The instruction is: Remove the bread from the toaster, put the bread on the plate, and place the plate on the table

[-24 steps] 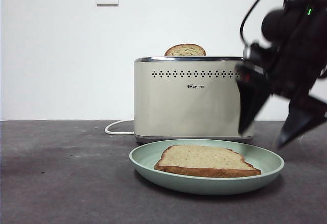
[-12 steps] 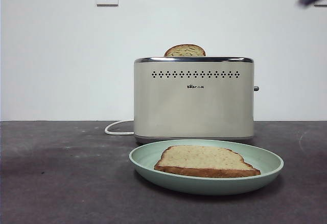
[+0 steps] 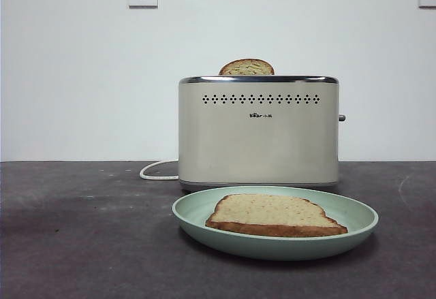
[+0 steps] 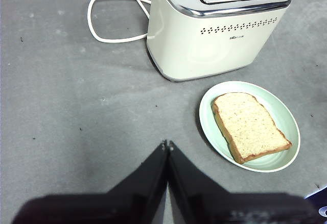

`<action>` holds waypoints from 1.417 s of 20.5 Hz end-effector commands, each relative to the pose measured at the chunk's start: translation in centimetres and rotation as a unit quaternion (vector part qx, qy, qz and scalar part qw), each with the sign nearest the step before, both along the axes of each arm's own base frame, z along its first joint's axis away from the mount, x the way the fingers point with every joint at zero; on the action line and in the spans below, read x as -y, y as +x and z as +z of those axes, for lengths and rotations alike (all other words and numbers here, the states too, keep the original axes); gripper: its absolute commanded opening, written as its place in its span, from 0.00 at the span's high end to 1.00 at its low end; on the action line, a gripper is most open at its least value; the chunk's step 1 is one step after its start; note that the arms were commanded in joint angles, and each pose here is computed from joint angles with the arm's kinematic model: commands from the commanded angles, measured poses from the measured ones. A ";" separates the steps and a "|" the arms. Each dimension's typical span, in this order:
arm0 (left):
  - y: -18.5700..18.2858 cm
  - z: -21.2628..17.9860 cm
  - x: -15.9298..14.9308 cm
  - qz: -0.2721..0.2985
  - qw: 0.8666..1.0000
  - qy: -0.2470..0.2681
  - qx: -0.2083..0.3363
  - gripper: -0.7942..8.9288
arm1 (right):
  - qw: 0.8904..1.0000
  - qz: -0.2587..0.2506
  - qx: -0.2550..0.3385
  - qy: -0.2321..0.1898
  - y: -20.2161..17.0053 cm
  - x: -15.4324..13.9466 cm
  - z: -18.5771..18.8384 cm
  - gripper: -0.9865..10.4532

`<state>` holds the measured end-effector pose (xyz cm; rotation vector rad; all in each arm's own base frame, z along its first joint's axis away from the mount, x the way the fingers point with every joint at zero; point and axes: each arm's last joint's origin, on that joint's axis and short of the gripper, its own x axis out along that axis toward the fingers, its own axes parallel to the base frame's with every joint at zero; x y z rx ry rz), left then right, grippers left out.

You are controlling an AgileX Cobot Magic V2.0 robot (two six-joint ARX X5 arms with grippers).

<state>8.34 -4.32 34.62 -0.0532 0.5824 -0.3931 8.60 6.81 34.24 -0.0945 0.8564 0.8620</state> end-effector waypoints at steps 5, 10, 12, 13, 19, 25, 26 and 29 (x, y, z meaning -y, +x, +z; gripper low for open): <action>-0.1 -0.1 -0.1 -0.003 1.000 0.010 -0.004 0.92 | 1.000 -0.001 0.008 0.003 -0.2 0.1 0.1 0.91; -0.1 -0.1 -0.1 -0.003 1.000 0.010 -0.004 0.92 | 1.000 -0.001 0.008 0.003 -0.2 0.1 0.1 0.91; -0.1 -0.1 -0.1 -0.003 1.000 0.010 -0.004 0.92 | 1.000 -0.001 0.008 0.003 -0.2 0.1 0.1 0.91; -0.1 -0.1 -0.1 -0.003 1.000 0.009 -0.004 0.92 | 1.000 -0.001 0.008 0.003 -0.2 0.1 0.1 0.91; 0.1 0.5 -0.5 0.026 0.997 0.056 0.056 0.92 | 1.000 -0.001 0.008 0.003 -0.2 0.1 0.1 0.91; 2.1 -0.5 -2.3 0.126 0.938 0.009 0.323 0.92 | 1.000 -0.001 0.008 0.002 -0.2 0.1 0.1 0.91; 2.2 -1.9 -2.7 0.143 0.926 0.005 0.349 0.92 | 1.000 -0.001 0.008 0.003 -0.2 0.1 0.1 0.91; 2.2 -5.5 -3.2 0.168 0.919 0.012 0.357 0.92 | 1.000 -0.001 0.008 0.002 -0.2 0.1 0.1 0.91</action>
